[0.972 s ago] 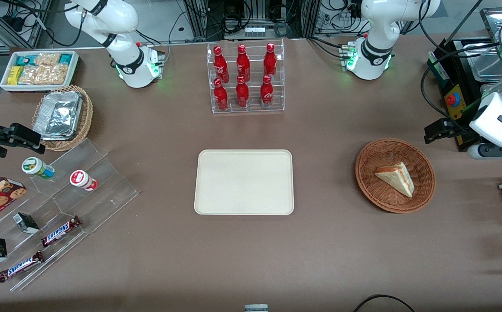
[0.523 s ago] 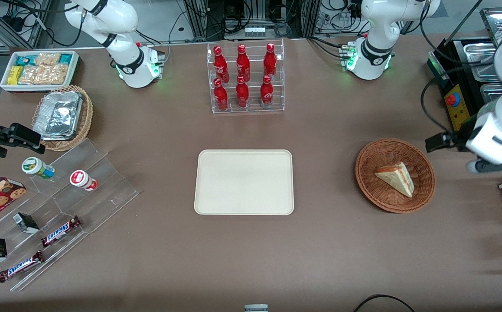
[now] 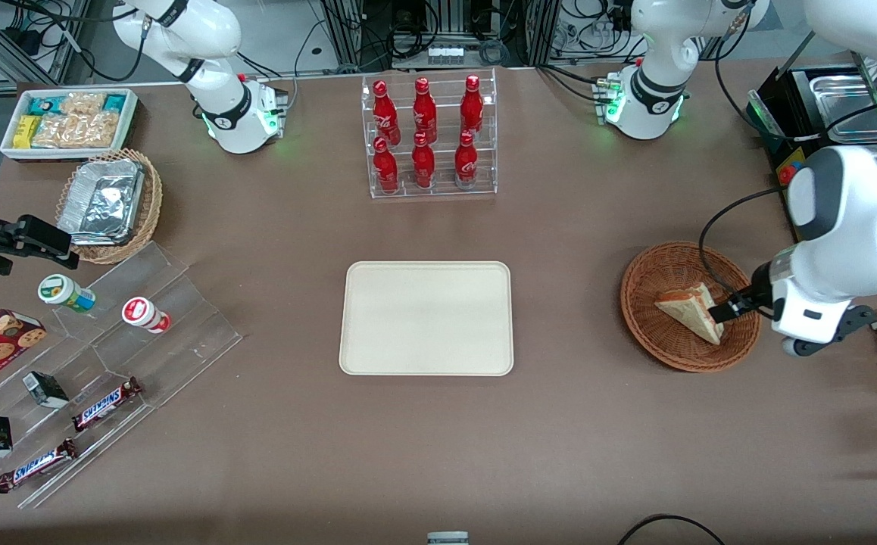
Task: Place sandwich from basket to tray
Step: 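Move the left gripper over the basket and lower onto the sandwich, then close the left gripper on the wrapped sandwich and lift it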
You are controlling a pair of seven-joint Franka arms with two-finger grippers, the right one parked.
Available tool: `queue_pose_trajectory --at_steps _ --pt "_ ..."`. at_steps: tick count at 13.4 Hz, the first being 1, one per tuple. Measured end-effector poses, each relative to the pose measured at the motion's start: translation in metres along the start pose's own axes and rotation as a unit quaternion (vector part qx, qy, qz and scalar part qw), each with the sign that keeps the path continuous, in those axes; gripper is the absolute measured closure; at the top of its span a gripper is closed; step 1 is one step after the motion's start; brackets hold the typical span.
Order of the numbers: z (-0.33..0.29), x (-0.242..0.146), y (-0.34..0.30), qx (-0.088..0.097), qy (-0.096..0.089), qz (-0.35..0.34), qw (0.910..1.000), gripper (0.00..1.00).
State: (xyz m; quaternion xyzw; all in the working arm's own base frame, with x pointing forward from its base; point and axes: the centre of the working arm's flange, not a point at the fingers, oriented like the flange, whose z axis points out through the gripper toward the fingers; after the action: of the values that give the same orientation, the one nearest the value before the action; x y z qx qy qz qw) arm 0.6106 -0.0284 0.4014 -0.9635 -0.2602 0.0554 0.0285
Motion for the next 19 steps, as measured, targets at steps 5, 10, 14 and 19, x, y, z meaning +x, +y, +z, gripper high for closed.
queue_pose_trajectory --at_steps 5,10,14,19 --pt "0.080 -0.017 -0.005 -0.011 0.012 -0.090 0.9958 0.00" --pt "0.127 -0.038 -0.020 -0.004 0.010 -0.112 0.9936 0.00" --pt "0.133 -0.042 -0.027 -0.001 0.015 -0.132 0.9912 0.00" --pt "0.143 -0.038 -0.025 -0.022 0.036 -0.186 0.9817 0.00"
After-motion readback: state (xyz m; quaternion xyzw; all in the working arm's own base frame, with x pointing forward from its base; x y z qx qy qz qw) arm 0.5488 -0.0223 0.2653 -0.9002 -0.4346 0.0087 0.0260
